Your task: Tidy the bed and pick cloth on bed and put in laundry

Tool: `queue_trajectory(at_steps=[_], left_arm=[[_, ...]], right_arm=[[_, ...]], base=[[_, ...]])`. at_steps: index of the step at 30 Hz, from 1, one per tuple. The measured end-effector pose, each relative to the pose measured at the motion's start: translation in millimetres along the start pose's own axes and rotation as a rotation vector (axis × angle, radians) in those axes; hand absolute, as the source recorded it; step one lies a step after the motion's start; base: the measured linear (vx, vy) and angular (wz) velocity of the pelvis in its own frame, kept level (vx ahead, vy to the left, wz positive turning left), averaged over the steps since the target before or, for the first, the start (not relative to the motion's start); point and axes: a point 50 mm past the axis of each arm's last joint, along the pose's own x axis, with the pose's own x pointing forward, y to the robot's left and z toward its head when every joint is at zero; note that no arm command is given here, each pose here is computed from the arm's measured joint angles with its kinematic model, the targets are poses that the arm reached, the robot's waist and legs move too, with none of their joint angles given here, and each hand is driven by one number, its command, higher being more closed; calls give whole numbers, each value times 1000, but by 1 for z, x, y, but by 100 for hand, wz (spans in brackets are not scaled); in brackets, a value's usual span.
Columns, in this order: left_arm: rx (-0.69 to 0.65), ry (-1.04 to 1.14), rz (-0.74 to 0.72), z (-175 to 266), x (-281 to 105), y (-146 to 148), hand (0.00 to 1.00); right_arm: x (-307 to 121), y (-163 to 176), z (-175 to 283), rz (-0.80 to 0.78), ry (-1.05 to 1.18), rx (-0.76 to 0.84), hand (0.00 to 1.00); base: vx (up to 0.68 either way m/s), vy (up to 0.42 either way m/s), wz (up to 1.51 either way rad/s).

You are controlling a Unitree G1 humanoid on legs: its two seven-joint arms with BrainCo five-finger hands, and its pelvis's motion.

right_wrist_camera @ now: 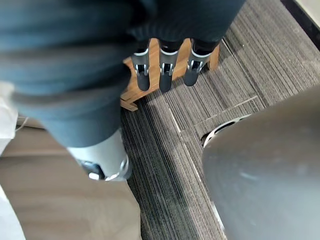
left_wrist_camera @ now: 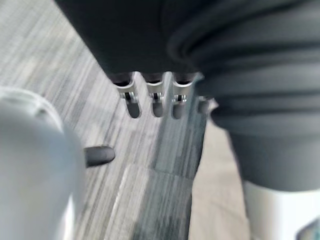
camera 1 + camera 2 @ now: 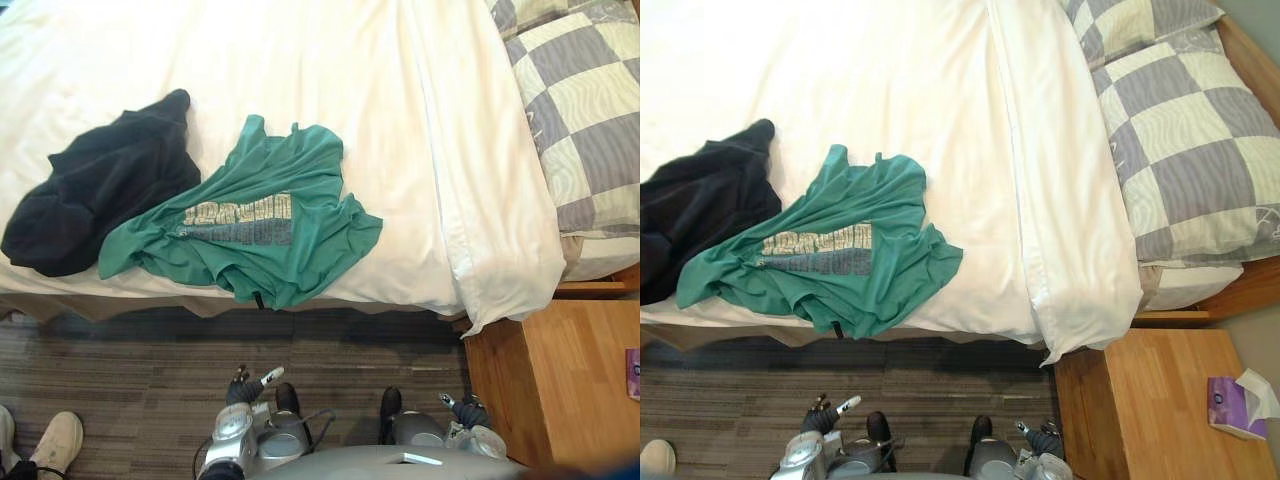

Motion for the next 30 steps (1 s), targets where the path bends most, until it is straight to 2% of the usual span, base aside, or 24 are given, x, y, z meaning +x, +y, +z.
queue_trajectory(at_steps=[7, 8, 17, 21, 26, 30], left_arm=[[-20, 42, 7, -14, -5, -1, 0], [15, 91, -40, -26, -8, -10, 0], [7, 99, -35, -26, -8, -9, 0], [-38, 103, -5, -24, -6, -3, 0], [-161, 41, 50, -9, -4, 10, 0], [-173, 2, 48, -3, -6, 9, 0]], right_arm=[[0, -7, -6, -17, 37, -24, 0], [0, -13, -15, -40, 92, -2, 0], [0, -13, -15, -32, 93, -1, 0], [1, -12, -11, -26, 83, 5, 0], [-1, -23, -14, -65, 99, 50, 0], [-8, -36, -30, -95, 128, 46, 0]], base=[[-35, 7, -9], [0, 0, 0], [0, 0, 0], [15, -5, 9], [-12, 42, 22], [-19, 360, 26]])
